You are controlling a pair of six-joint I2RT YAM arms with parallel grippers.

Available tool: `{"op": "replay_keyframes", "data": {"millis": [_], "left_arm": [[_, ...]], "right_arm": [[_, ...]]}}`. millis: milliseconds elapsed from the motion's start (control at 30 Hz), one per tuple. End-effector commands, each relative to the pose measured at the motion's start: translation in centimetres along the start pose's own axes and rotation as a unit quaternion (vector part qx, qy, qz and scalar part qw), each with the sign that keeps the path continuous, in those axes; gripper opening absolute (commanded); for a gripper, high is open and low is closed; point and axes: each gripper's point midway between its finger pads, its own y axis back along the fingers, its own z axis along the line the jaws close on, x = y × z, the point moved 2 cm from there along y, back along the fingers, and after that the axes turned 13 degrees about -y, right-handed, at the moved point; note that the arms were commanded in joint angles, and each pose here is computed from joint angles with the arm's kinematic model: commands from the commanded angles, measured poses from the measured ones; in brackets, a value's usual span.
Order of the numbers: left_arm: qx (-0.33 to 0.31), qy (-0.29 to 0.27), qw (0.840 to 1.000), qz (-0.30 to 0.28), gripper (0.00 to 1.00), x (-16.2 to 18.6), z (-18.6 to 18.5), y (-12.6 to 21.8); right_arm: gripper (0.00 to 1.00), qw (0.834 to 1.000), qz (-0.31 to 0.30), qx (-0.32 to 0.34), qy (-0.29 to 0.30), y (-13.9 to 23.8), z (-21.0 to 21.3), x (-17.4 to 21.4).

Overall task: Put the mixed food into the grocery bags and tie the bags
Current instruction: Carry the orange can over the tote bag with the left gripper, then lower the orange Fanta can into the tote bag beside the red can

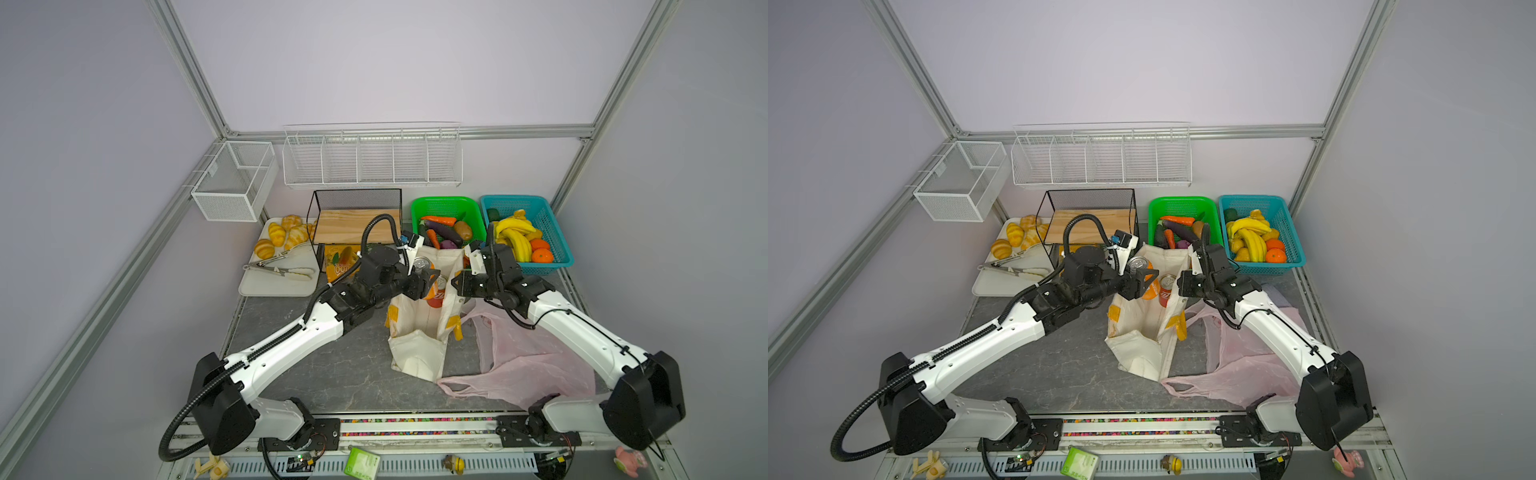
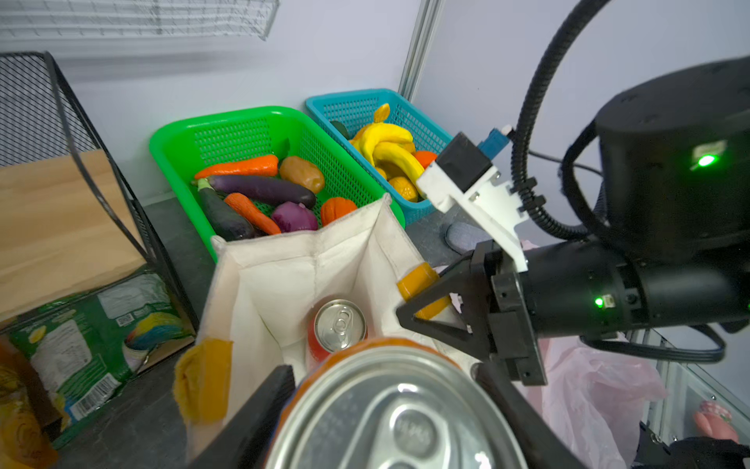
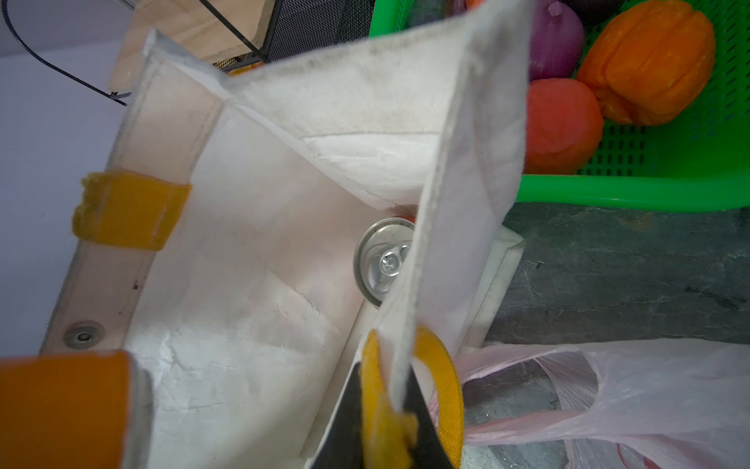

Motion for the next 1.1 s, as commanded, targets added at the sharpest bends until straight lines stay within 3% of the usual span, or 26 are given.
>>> {"op": "replay_keyframes", "data": {"millis": [0,133,500,800,1067], "left_arm": [[0.032,-0.011,0.999,-0.029,0.36,-0.8,-1.6,-1.2],[0.068,-0.045,0.997,0.016,0.36,1.6,-3.4,-3.0],[0.057,-0.072,0.991,0.094,0.37,5.7,-2.9,-8.5],[0.008,-0.042,0.989,0.143,0.37,7.7,-1.3,-12.0],[-0.038,-0.012,0.987,0.156,0.37,8.9,0.2,-12.6]], "right_arm": [[0.08,0.999,-0.032,-0.006,0.014,1.0,0.7,-1.9],[0.08,0.999,-0.034,-0.007,0.015,1.2,0.8,-2.1],[0.08,0.999,-0.04,-0.007,0.014,1.9,0.5,-2.3],[0.08,0.999,-0.043,-0.003,0.015,2.4,0.2,-2.2],[0.08,0.999,-0.043,0.013,0.026,2.8,-0.6,-2.2]]}}
